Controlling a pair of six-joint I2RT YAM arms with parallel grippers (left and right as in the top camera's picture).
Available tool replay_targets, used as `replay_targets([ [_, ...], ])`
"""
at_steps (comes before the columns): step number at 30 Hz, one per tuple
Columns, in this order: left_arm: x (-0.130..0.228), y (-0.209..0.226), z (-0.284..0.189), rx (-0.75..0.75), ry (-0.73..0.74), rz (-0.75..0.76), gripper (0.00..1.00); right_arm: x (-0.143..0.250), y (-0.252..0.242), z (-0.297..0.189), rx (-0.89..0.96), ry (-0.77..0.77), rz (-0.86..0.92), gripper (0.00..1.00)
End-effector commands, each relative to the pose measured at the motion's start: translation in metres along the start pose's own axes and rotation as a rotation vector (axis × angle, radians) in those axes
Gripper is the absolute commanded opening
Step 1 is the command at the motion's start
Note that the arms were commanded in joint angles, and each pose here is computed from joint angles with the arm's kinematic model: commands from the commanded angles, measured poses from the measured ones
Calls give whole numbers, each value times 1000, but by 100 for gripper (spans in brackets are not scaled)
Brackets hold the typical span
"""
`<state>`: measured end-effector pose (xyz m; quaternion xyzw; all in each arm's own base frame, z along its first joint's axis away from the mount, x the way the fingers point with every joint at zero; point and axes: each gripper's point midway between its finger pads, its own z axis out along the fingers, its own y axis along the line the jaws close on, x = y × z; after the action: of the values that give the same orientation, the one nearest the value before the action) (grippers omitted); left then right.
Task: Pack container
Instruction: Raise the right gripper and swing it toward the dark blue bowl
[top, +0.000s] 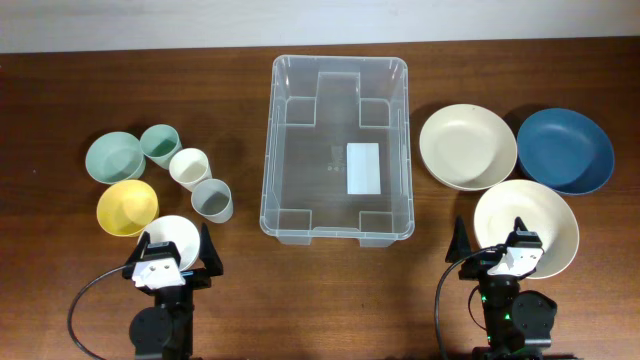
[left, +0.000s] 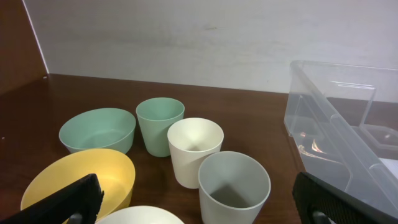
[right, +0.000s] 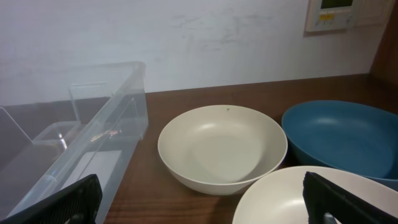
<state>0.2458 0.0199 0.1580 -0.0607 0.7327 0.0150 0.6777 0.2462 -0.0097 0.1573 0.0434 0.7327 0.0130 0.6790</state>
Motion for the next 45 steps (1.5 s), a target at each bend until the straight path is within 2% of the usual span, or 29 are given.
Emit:
replay_targets([
  [1, 2, -1, 0, 5, 2, 20, 100, 2, 0, 0, 4, 1, -1, 99],
  [11, 2, -1, 0, 5, 2, 20, 100, 2, 0, 0, 3, 1, -1, 99],
  [18, 2, -1, 0, 5, 2, 20, 100, -16, 1, -1, -2, -71, 7, 99],
  [28, 2, -1, 0, 5, 2, 20, 100, -83, 19, -16, -96, -349, -3, 99],
  [34, 2, -1, 0, 5, 2, 20, 100, -119, 21, -27, -99, -413, -10, 99],
  [41, 2, -1, 0, 5, 2, 20, 100, -190, 42, -40, -142, -515, -231, 99],
  [45, 2, -1, 0, 5, 2, 20, 100, -245, 47, -44, -143, -562, -249, 99],
])
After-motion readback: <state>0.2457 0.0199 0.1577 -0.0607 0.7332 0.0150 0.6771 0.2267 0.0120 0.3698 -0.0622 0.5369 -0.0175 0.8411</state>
